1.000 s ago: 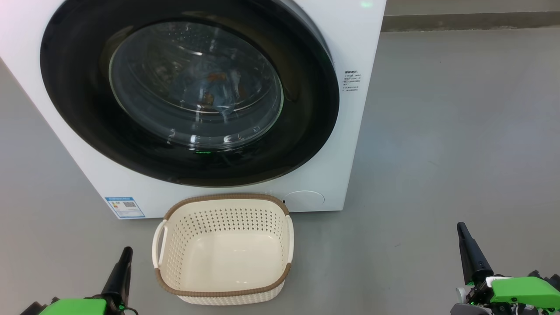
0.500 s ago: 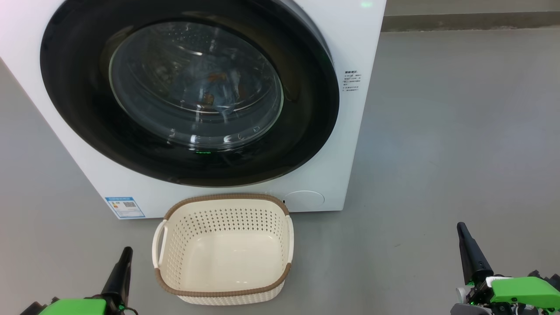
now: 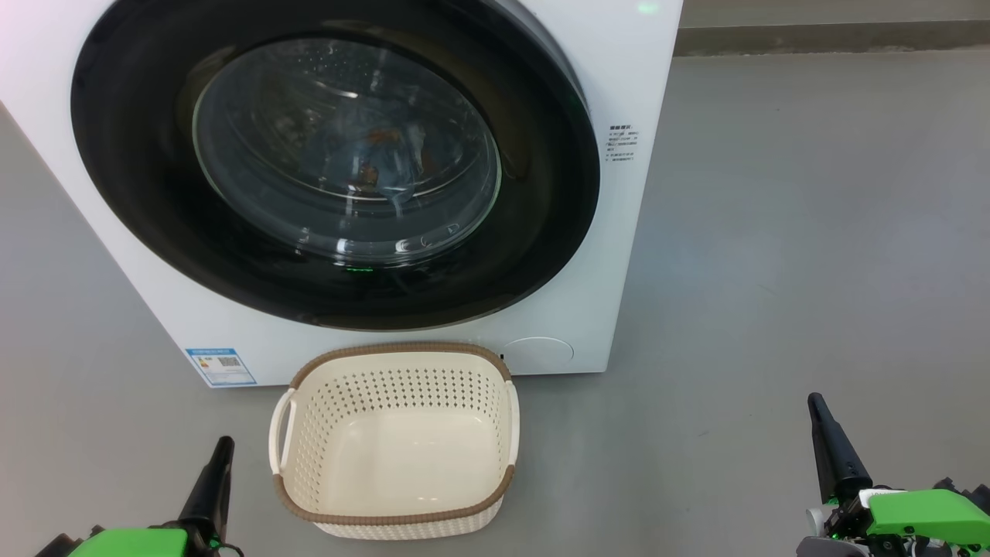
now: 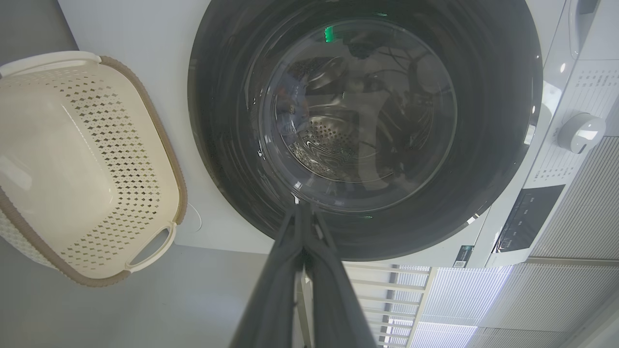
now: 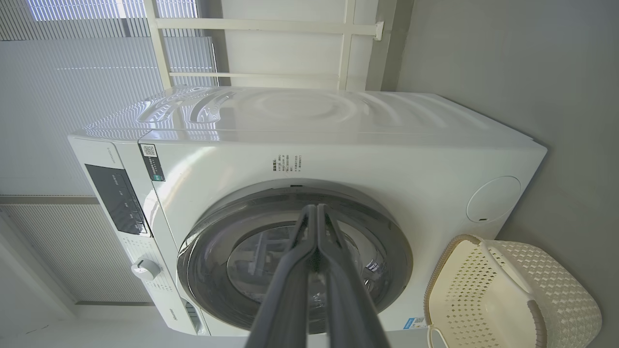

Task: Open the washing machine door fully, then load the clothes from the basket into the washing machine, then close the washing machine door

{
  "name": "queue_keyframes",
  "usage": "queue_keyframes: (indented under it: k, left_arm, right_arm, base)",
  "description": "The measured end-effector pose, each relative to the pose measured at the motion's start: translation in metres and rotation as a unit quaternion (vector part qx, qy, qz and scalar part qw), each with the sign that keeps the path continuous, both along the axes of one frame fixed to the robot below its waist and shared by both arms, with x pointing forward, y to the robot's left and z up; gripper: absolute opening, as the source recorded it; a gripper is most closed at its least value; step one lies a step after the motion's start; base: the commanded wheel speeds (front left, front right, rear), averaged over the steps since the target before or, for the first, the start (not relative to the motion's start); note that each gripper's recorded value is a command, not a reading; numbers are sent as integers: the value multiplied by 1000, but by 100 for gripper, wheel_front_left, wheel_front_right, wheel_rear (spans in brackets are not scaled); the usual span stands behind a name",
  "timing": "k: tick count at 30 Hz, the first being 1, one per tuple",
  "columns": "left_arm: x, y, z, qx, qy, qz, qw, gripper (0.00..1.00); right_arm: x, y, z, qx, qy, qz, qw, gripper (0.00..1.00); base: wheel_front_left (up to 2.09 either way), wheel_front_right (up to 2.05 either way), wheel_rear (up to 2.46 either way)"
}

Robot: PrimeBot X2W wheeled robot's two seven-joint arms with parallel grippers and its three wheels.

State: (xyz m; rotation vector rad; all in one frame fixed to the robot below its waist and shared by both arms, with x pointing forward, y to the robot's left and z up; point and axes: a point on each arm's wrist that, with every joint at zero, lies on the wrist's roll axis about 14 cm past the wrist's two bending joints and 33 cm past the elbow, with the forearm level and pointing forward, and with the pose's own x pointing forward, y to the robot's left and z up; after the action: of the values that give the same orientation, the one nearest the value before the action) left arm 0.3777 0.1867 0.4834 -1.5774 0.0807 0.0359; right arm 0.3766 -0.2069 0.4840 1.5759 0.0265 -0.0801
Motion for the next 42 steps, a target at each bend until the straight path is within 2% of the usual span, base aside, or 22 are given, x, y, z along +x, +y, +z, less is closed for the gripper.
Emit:
queue_keyframes:
  k: [42]
  left_arm:
    - [0,0,0,0,0,1,1000,0]
  right_arm:
    - [0,0,0,0,0,0,1000,0]
  base:
    - [0,0,0]
